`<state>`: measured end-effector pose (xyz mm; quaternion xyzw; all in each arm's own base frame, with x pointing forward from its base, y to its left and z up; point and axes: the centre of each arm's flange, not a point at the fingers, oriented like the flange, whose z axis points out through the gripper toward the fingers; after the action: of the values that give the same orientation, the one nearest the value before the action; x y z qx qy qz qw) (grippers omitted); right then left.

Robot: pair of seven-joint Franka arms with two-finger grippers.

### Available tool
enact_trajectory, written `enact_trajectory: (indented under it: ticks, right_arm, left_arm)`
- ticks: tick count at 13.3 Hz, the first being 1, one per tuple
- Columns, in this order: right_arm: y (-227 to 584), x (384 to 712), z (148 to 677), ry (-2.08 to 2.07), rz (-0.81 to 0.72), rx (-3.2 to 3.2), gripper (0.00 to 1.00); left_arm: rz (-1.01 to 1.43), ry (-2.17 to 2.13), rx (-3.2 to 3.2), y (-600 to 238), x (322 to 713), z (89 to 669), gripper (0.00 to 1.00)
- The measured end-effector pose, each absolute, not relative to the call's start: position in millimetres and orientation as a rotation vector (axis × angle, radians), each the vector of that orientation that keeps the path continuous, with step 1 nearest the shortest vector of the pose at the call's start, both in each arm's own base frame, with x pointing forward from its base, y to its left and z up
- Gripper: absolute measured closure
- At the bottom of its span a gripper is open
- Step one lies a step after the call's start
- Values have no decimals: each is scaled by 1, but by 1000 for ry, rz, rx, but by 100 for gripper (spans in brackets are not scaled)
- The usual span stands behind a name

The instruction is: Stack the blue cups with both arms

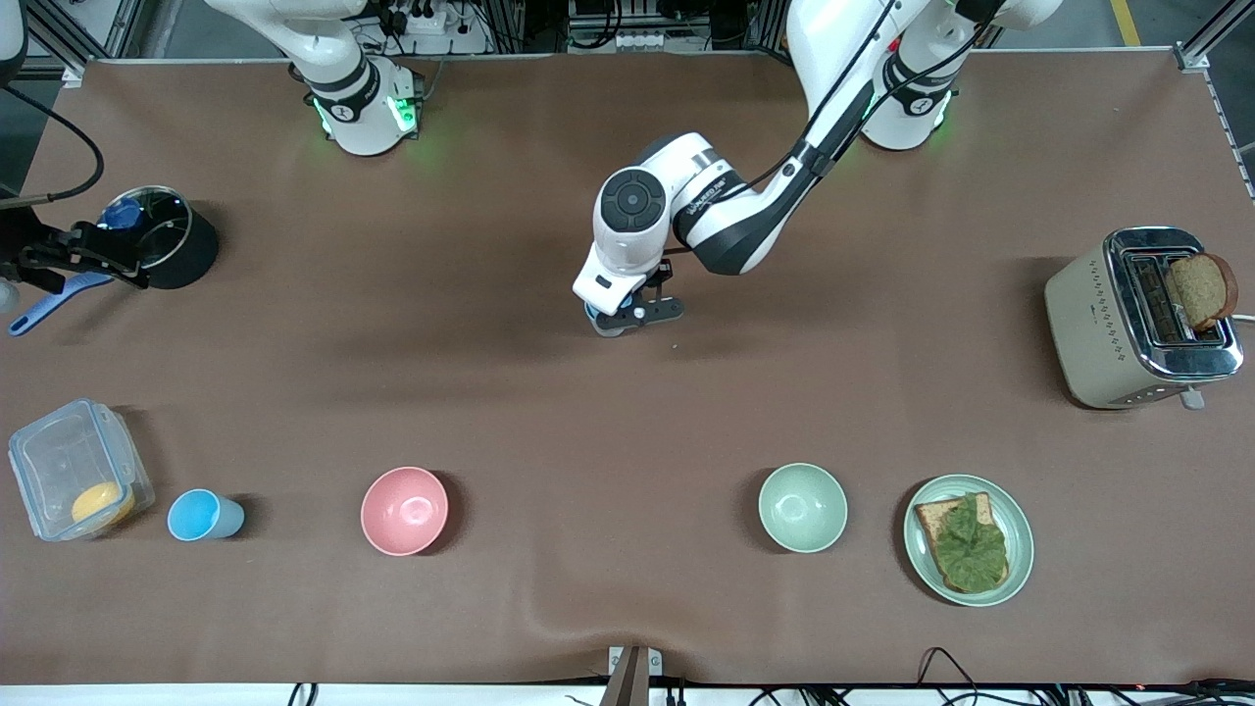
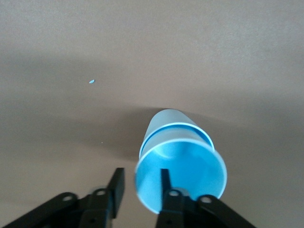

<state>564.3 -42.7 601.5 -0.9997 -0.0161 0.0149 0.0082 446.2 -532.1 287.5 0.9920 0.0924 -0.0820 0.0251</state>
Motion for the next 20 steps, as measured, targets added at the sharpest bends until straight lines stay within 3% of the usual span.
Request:
enact_trajectory:
  ticks: [4, 6, 9, 12, 20]
  right_arm:
    - [-37, 565, 602, -9, 47, -3125, 0]
    - [-34, 565, 602, -11, 45, -3125, 0]
    - [-33, 565, 603, -12, 42, -3125, 0]
    - [-33, 565, 603, -12, 42, -3125, 0]
    - [-29, 566, 604, -22, 36, -3126, 0]
  left_arm:
    - [-109, 348, 3001, -511, 480, 356, 14]
    - [-25, 411, 3006, -474, 503, 414, 0]
    - [160, 503, 3100, -404, 527, 484, 0]
    - [180, 679, 3128, -320, 550, 532, 0]
    - [154, 563, 3189, -178, 585, 574, 0]
